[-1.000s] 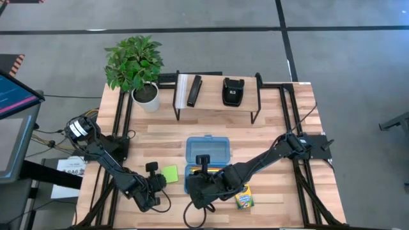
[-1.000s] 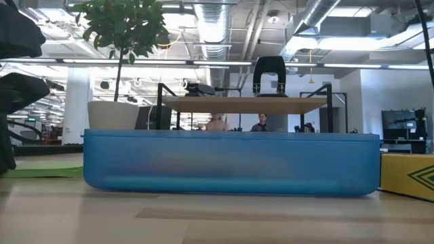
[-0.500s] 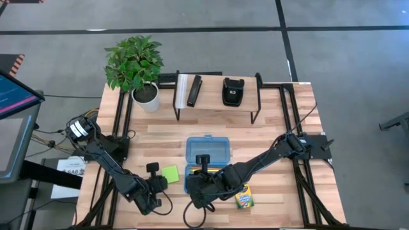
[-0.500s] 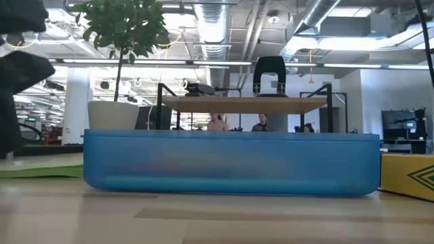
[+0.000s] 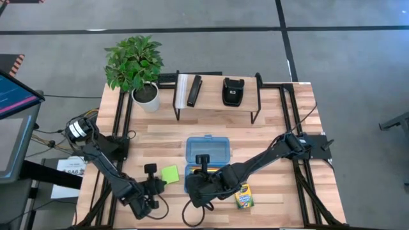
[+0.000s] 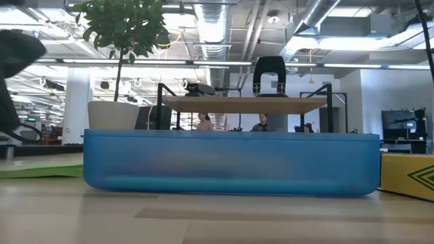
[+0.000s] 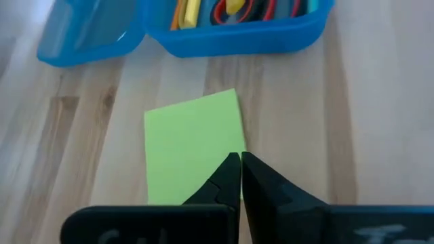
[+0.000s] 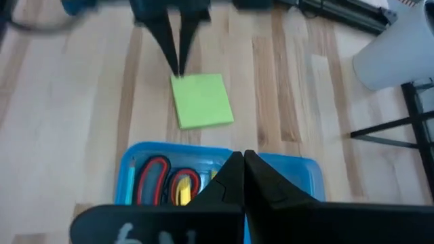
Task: Pack school essentials
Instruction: Put the sticky note into the supply box
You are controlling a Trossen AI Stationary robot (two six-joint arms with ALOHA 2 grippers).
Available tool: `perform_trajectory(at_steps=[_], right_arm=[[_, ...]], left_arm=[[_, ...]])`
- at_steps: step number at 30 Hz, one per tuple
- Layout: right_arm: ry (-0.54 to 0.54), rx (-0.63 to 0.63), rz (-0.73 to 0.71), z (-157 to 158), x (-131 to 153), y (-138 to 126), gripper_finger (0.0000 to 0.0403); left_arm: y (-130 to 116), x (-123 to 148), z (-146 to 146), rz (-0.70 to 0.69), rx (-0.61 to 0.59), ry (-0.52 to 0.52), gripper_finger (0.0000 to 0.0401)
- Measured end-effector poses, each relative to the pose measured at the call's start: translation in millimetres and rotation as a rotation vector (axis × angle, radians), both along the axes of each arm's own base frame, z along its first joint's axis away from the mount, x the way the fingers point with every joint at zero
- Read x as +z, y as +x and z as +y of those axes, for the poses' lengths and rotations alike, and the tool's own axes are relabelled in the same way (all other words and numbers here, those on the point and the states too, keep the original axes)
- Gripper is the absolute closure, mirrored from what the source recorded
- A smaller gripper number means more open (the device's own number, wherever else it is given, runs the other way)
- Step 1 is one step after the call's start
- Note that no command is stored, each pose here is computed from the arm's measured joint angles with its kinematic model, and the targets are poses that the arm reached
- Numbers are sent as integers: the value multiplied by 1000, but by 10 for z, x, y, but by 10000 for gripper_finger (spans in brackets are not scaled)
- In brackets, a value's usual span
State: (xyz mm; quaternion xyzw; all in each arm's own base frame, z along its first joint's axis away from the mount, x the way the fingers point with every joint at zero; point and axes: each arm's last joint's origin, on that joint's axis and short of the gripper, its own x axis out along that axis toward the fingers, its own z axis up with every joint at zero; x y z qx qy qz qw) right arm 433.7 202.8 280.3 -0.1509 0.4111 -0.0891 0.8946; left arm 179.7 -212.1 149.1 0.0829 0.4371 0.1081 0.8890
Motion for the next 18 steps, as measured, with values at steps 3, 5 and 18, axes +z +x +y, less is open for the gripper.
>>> perform_trajectory(at_steps=[3,5,18], right_arm=[[-6,-9,34,-40,-137,20,392],[15,-11,35,-84,-197,52,394],[207,86,-6,-388,-454,319,394]], left_arm=[[-111,20,23,-38,12,-39,401],[-197,20,71,-71,10,-77,401],[-524,-125,457,-273,5,-342,401]])
